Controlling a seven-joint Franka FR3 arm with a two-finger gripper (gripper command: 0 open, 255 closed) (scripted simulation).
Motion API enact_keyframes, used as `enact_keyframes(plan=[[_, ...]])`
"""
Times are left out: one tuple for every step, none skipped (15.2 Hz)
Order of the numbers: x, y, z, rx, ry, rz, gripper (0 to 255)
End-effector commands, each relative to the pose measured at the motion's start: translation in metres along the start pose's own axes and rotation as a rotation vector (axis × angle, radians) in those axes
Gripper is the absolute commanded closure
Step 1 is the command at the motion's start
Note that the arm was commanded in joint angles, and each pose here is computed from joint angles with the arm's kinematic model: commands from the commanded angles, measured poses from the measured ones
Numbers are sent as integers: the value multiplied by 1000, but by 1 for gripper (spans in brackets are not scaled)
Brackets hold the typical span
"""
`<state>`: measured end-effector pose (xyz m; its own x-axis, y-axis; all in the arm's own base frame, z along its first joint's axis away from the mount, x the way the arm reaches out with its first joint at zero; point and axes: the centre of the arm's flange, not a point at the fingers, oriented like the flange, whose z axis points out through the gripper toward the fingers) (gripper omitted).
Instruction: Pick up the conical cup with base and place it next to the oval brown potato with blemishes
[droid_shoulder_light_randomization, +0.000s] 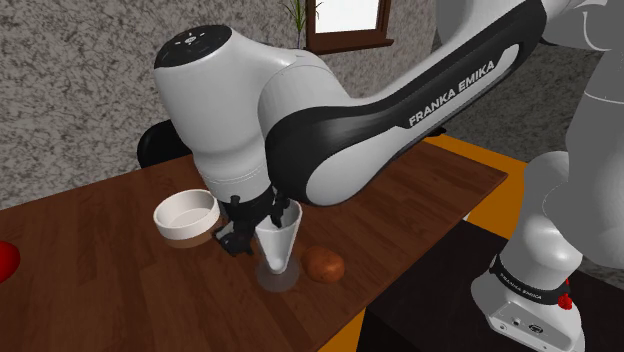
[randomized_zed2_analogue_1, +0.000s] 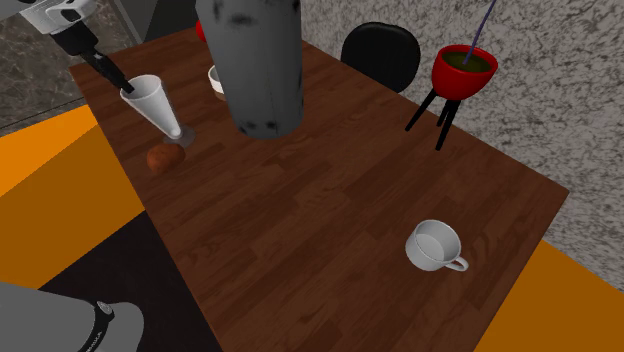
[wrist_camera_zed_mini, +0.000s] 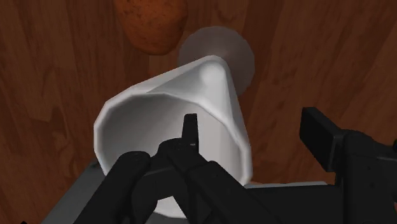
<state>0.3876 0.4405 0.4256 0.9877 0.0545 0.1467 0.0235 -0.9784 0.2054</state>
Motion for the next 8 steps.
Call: enact_keyframes(plan=[[0, 0, 0, 0, 0, 0, 0], [0, 0, 0, 0, 0, 0, 0], [0, 0, 0, 0, 0, 0, 0], [0, 0, 0, 0, 0, 0, 0], [0, 0, -13, 0, 0, 0, 0], [0, 0, -26, 0, 0, 0, 0], [0, 0, -40, 0, 0, 0, 0], [0, 0, -50, 0, 0, 0, 0]])
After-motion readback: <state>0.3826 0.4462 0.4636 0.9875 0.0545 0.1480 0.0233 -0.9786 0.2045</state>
